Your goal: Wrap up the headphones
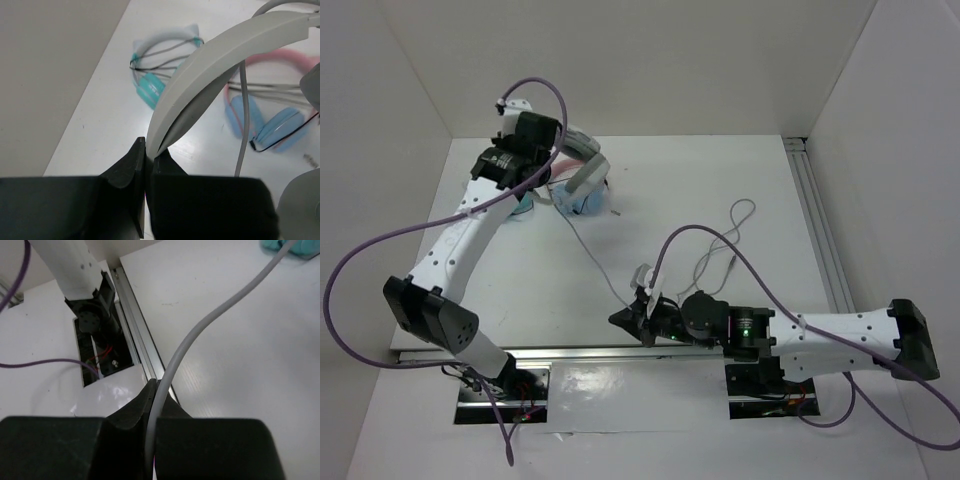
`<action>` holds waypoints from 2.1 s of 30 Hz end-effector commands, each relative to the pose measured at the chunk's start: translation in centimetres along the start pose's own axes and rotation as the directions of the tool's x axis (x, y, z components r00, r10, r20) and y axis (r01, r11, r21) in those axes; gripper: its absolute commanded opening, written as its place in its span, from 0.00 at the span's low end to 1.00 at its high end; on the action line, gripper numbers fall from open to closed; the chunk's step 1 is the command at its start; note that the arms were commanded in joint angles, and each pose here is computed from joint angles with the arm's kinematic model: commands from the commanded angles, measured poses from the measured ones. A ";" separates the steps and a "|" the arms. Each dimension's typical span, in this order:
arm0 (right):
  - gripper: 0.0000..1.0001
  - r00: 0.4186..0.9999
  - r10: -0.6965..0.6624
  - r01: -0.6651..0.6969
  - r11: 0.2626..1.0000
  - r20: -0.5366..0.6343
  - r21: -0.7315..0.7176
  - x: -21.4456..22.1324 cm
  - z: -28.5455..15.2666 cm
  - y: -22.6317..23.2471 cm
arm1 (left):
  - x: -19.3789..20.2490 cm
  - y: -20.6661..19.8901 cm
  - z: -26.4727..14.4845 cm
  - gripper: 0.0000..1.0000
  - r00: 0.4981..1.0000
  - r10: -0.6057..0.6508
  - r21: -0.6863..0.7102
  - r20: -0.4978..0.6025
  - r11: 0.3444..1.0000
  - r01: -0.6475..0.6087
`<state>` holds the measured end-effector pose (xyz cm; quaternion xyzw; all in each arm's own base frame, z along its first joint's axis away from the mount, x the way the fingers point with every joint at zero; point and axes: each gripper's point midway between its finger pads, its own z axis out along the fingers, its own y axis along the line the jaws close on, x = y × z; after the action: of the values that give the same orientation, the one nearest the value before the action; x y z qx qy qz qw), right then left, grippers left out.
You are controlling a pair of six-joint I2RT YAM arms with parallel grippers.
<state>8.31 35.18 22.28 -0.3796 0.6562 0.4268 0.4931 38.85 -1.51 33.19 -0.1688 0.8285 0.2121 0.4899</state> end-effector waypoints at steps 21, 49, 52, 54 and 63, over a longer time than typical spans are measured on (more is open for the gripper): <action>0.00 0.950 -0.295 0.256 0.548 -0.103 0.797 -15.3 -5.9 -18.4 | 16.5 -7.5 -11.3 0.00 0.861 0.508 0.572 -0.025 0.714 -0.405; 0.26 0.996 0.054 -0.062 0.991 0.071 0.116 -4.7 6.5 -21.6 | 1.7 -2.0 -29.2 0.00 0.996 -0.071 0.894 0.057 0.448 -0.019; 0.28 0.983 0.180 -0.182 0.981 0.032 0.068 0.0 8.2 -21.5 | -1.4 -1.2 -28.9 0.00 0.973 -0.231 0.866 0.006 0.488 0.111; 0.28 0.978 0.205 -0.206 0.978 0.043 0.017 1.6 8.8 -20.7 | -2.9 0.0 -28.2 0.00 0.947 -0.321 0.828 -0.017 0.526 0.193; 0.22 0.956 0.292 -0.292 0.957 -0.039 0.004 10.5 8.1 -17.9 | -7.2 2.1 -25.0 0.00 0.861 -0.509 0.618 0.021 0.684 0.389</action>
<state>25.19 34.90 5.23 -0.2873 0.7582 0.4546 0.3687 21.07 -12.75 47.14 -0.0781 0.7836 -0.1407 0.6000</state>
